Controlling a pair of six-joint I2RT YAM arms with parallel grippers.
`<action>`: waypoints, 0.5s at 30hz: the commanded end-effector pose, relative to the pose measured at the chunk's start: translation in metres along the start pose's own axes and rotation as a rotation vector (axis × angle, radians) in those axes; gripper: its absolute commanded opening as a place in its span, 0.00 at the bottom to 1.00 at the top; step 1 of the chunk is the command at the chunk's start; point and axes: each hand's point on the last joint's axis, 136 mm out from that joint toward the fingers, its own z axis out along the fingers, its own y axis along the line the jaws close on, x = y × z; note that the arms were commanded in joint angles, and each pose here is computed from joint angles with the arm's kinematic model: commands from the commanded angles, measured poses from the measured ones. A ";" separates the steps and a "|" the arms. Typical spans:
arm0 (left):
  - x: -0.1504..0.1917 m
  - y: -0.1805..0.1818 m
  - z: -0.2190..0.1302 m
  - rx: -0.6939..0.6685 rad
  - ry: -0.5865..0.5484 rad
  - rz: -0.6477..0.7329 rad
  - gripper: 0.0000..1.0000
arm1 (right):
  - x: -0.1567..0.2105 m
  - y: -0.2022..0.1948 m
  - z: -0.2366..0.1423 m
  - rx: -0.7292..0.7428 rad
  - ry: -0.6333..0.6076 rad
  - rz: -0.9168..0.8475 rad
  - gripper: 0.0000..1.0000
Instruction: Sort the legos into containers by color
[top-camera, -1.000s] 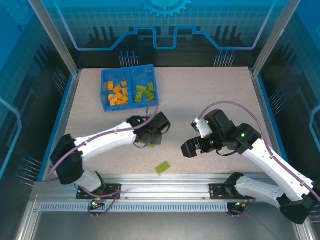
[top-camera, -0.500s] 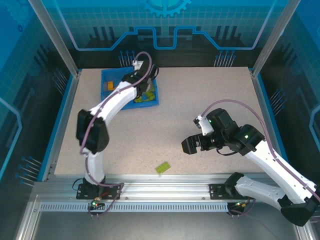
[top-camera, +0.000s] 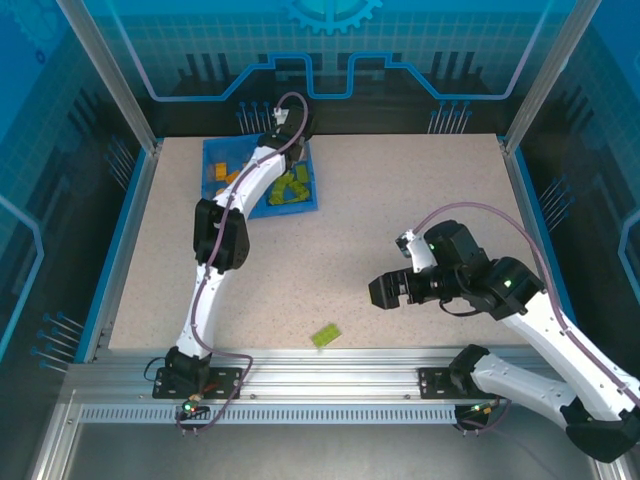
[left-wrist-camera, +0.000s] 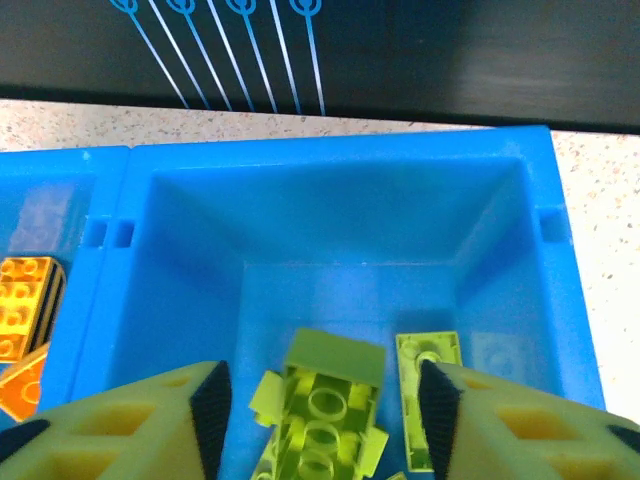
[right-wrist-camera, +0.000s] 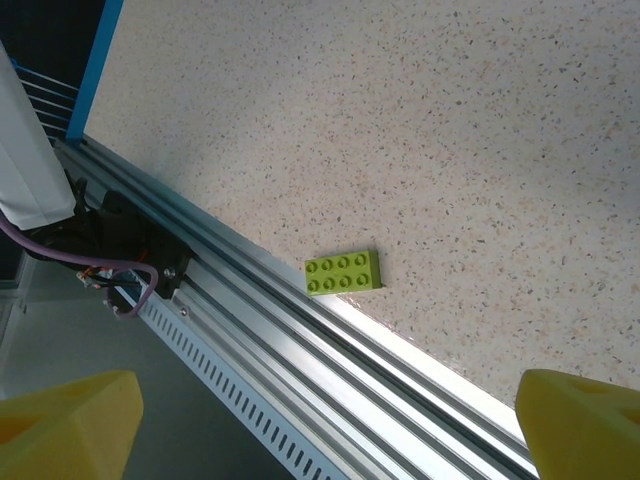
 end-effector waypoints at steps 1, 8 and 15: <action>-0.029 -0.005 -0.018 0.061 -0.056 -0.011 0.59 | 0.002 -0.006 -0.003 0.009 -0.023 0.044 0.97; -0.042 -0.013 -0.112 0.293 -0.014 -0.047 0.56 | -0.008 -0.005 0.002 0.012 -0.047 0.032 0.97; 0.030 -0.021 -0.246 0.554 0.004 0.079 0.51 | -0.017 -0.005 0.011 0.012 -0.051 0.018 0.97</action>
